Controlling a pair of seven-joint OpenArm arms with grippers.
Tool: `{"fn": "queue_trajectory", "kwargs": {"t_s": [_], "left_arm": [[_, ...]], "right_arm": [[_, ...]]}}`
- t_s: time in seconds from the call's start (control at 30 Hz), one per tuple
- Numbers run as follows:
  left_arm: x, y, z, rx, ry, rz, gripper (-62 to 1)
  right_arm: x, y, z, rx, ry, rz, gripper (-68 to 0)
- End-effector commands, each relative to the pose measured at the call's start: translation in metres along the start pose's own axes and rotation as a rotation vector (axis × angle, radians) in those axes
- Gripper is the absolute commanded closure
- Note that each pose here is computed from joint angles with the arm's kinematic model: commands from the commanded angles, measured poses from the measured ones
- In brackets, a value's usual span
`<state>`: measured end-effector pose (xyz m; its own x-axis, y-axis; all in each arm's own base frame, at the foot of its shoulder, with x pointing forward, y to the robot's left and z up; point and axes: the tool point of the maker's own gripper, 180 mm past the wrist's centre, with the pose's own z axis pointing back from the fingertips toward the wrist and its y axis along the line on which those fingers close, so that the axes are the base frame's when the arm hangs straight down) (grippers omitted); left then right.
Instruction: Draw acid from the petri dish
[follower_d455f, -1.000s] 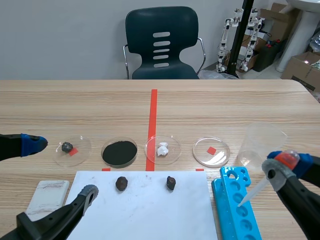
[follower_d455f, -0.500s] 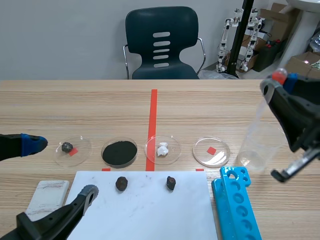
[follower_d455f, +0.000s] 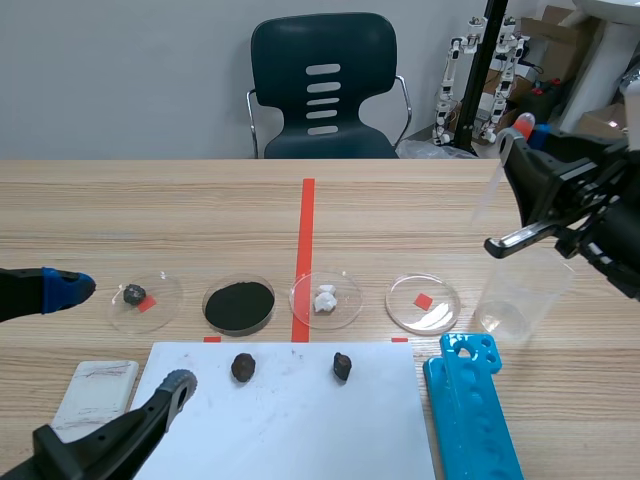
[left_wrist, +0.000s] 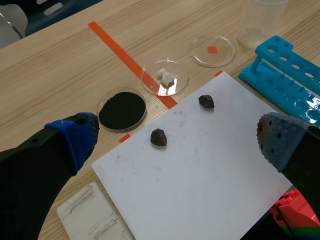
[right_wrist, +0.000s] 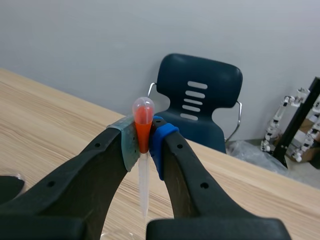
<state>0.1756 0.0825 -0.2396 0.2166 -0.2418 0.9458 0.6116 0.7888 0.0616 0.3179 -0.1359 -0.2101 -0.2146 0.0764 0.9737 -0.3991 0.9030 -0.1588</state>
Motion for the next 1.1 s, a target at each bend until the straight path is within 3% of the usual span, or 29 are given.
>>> {"fn": "queue_trajectory", "kwargs": {"t_s": [0.0,0.13,0.53,0.7,1.07], "left_arm": [[0.010,-0.002,0.000,-0.004,-0.036,0.006,-62.3],[0.010,-0.002,0.000,-0.004,-0.036,0.006,-62.3],[0.010,-0.002,0.000,-0.004,-0.036,0.006,-62.3],[0.010,-0.002,0.000,-0.004,-0.036,0.006,-62.3],[0.010,-0.002,0.000,-0.004,-0.036,0.006,-62.3]], "right_arm": [[0.009,0.005,-0.005,0.029,-0.036,-0.010,-3.3],[0.003,0.014,-0.010,0.047,-0.029,-0.022,-3.3],[-0.039,0.021,-0.010,-0.019,0.050,-0.055,-3.3],[-0.050,0.027,-0.011,0.008,0.071,-0.054,-3.2],[-0.064,0.024,-0.018,-0.006,0.070,-0.069,-3.2]]}}
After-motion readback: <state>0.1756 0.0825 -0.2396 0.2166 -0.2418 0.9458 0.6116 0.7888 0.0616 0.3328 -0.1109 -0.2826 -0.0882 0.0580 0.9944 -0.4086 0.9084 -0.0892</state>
